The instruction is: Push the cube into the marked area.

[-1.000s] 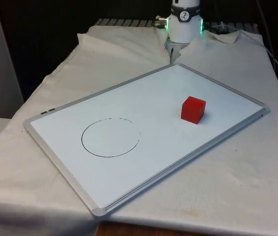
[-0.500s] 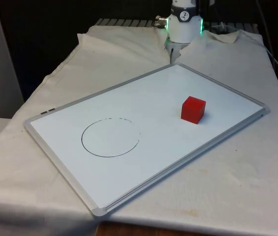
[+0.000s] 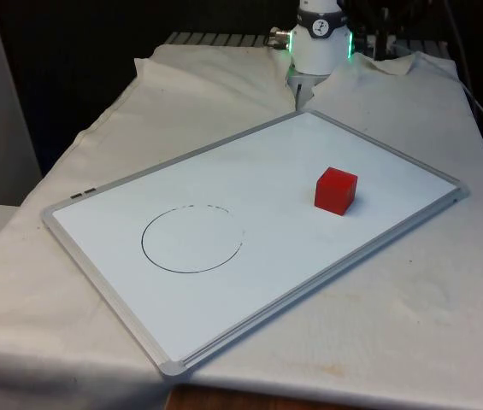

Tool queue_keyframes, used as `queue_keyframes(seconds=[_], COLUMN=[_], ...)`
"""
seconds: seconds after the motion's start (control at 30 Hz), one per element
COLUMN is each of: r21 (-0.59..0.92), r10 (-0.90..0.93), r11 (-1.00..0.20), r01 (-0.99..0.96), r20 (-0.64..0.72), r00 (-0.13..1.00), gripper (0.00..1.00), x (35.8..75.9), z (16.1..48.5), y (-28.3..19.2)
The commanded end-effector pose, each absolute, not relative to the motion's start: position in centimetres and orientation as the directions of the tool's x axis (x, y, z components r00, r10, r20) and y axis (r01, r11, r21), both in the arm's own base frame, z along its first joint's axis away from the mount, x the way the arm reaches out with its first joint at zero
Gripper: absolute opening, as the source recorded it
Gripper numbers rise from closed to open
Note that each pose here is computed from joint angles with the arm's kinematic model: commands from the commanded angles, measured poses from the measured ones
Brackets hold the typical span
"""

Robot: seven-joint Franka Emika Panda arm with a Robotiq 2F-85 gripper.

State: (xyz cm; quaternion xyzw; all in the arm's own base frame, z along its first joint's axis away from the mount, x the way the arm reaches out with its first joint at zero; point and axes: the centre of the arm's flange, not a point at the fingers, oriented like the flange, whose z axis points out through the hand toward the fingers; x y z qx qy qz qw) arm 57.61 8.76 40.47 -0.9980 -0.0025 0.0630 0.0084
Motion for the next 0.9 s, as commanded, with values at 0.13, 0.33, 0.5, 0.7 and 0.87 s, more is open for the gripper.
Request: queue_keyframes(seconds=[0.13,0.33,0.5,0.7,0.87], r21=[-0.016,-0.026,-0.029,-0.031,-0.030], r10=[0.009,0.009,0.002,-0.019,-0.034], r11=[-1.000,-1.000,-1.000,-0.999,-0.999], r01=[0.007,0.006,-0.002,-0.023,-0.039], r20=[-0.130,-0.129,-0.129,-0.134,-0.138], r00=[0.992,0.992,0.992,0.991,0.990], gripper=[0.00,0.00,0.00,0.00,0.00], x=[57.7,58.3,58.8,59.3,59.4], z=[38.9,36.1,34.3,31.6,30.3], y=[10.2,12.5,13.1,12.8,12.2])
